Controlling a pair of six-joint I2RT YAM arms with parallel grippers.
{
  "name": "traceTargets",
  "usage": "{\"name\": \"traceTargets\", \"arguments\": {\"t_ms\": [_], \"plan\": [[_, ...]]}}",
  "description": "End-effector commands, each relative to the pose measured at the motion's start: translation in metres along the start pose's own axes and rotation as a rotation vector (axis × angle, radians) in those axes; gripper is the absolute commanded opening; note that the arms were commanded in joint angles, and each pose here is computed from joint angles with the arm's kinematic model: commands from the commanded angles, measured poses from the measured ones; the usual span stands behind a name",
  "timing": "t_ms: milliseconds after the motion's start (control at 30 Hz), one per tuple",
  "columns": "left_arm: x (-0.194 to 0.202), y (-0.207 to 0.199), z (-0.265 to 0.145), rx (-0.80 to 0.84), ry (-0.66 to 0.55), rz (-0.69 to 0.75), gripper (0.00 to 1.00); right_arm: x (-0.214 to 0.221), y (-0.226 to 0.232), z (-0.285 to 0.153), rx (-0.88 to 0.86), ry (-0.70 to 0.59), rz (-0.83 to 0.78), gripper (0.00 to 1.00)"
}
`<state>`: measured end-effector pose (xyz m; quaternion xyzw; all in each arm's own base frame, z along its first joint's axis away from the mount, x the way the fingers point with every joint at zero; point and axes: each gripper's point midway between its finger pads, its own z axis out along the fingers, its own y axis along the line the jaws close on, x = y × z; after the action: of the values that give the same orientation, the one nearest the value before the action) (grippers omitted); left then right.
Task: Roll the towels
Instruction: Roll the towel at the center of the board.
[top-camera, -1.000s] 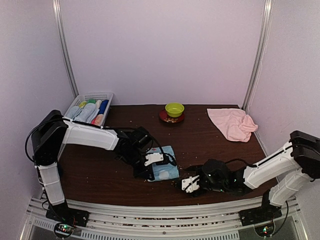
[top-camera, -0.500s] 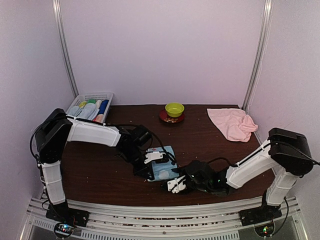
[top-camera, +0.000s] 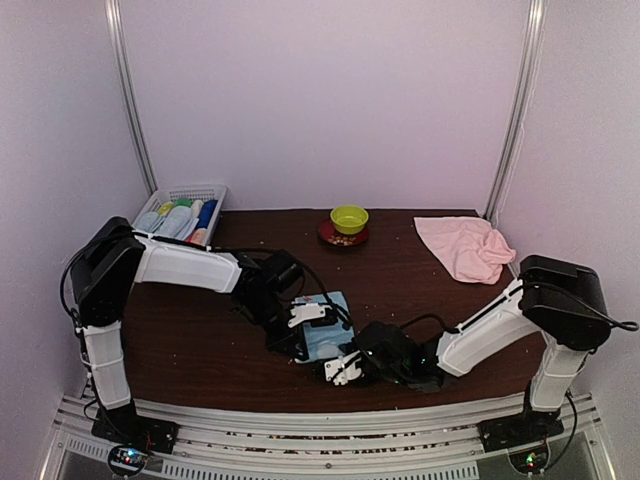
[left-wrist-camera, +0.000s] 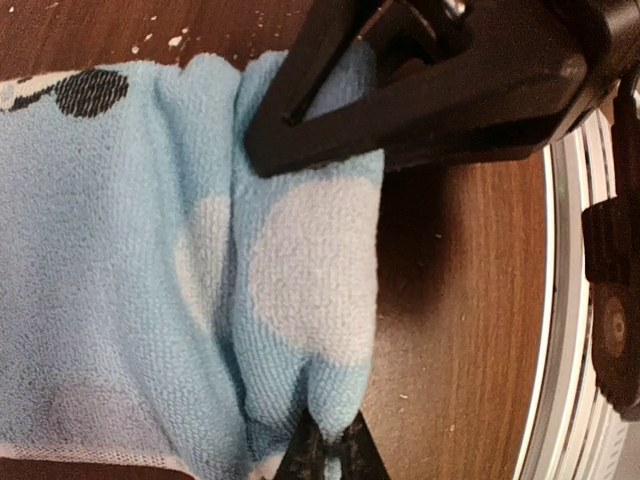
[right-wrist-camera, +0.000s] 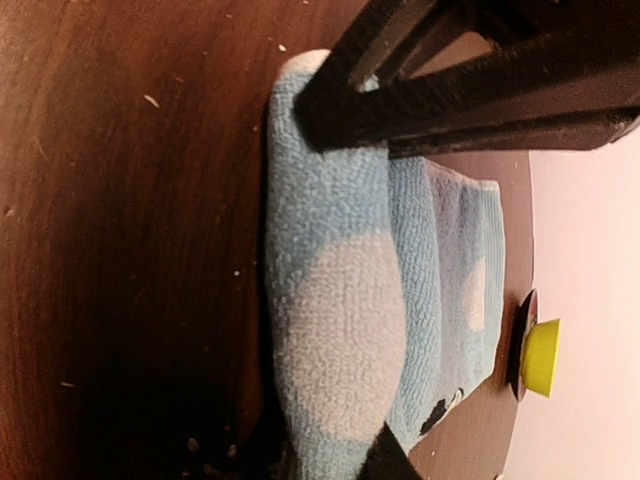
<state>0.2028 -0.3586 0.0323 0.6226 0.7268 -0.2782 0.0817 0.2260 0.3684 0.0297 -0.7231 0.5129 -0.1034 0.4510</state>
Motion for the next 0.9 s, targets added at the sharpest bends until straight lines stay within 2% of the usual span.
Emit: {"name": "traceTargets", "arguments": {"t_ms": [0, 167, 233, 300, 400, 667, 867], "plan": [[0.004, 0.001, -0.007, -0.014, 0.014, -0.007, 0.07, 0.004, 0.010, 0.004, -0.061, 0.047, 0.010, 0.11], [0.002, 0.006, -0.012, -0.058, 0.016, -0.007, 0.23, -0.002, 0.015, 0.004, -0.118, 0.041, 0.038, 0.03], [-0.002, 0.009, -0.019, -0.099, 0.000, -0.004, 0.36, -0.002, 0.018, 0.004, -0.151, 0.045, 0.048, 0.02], [-0.007, 0.013, -0.030, -0.154, -0.029, 0.002, 0.55, -0.001, 0.020, 0.003, -0.183, 0.051, 0.066, 0.01], [-0.017, 0.015, -0.049, -0.233, -0.081, 0.015, 0.67, -0.002, 0.022, 0.002, -0.246, 0.047, 0.112, 0.00], [-0.039, 0.024, -0.104, -0.510, -0.261, 0.047, 0.81, -0.005, 0.027, -0.001, -0.393, 0.031, 0.236, 0.00], [-0.044, 0.018, -0.118, -0.667, -0.368, 0.119, 0.82, -0.009, 0.032, 0.003, -0.569, 0.026, 0.345, 0.01]]}}
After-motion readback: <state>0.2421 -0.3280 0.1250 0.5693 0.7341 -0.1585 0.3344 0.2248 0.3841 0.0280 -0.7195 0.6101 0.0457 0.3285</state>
